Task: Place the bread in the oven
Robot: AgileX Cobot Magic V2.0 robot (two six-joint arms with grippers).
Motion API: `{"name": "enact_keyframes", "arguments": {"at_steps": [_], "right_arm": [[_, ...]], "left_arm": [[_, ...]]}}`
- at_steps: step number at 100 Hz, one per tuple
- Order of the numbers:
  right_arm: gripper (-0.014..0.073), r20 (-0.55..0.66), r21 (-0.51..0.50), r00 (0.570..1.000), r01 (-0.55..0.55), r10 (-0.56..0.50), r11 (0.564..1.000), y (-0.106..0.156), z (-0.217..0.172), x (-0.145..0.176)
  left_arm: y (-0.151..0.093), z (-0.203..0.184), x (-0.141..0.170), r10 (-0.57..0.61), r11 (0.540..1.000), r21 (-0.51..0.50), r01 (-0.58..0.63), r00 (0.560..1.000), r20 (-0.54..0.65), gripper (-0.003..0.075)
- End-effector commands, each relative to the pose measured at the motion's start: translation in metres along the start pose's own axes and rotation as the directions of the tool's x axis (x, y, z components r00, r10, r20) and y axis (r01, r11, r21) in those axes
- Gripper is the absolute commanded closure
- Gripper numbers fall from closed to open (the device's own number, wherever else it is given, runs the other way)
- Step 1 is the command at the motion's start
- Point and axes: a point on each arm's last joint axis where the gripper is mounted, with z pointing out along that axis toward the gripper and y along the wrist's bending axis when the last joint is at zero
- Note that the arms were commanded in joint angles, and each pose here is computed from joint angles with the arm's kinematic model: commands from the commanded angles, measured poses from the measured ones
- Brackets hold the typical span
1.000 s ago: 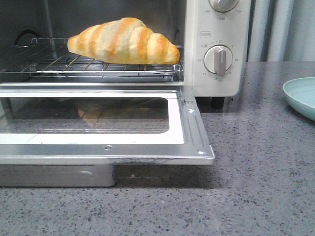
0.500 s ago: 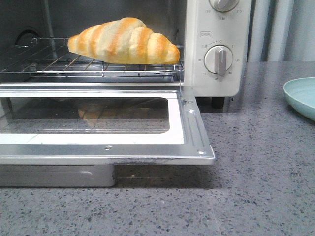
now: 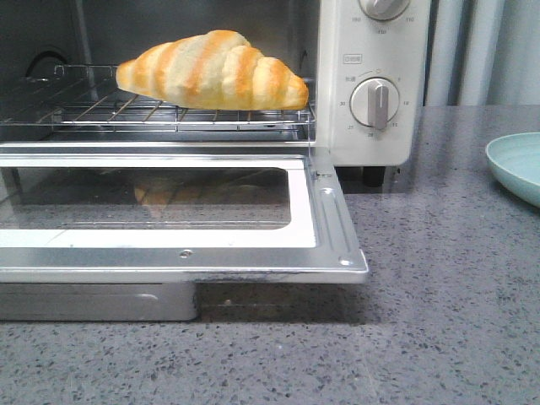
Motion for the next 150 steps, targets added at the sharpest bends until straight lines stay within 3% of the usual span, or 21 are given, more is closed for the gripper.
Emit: {"name": "enact_keyframes", "arguments": {"at_steps": [1,13,50,69,90,118,150], "right_arm": [[0.0664,0.141,-0.011,0.989,0.040,-0.038,0.999,0.000,-0.003,-0.012],[0.0664,0.087,-0.044,0.996,0.011,-0.007,0.999,0.003,-0.001,-0.002],[0.0664,0.094,-0.123,0.996,0.016,-0.005,0.992,0.007,-0.001,-0.002],[0.0664,-0.031,-0.163,1.000,-0.010,0.005,0.987,0.010,-0.001,0.009],[0.0664,-0.139,-0.166,0.990,-0.026,0.003,0.986,0.010,-0.002,0.019],[0.0664,-0.170,-0.070,0.984,-0.068,0.055,0.995,0.006,-0.002,0.021],[0.0664,-0.175,-0.066,0.983,-0.069,0.056,0.995,0.006,-0.002,0.021]], "left_arm": [[0.000,0.001,-0.009,-0.029,1.000,0.001,0.029,0.999,0.014,0.0741],[0.000,0.001,-0.009,-0.029,1.000,0.001,0.029,0.999,0.014,0.0741],[0.000,0.001,-0.009,-0.029,1.000,0.001,0.029,0.999,0.014,0.0741],[0.000,0.001,-0.009,-0.029,1.000,0.001,0.029,0.999,0.014,0.0741],[0.000,0.001,-0.009,-0.029,1.000,0.001,0.029,0.999,0.014,0.0741],[0.000,0.001,-0.009,-0.029,1.000,0.001,0.029,0.999,0.014,0.0741],[0.000,0.001,-0.009,-0.029,1.000,0.001,0.029,0.999,0.014,0.0741]]}}
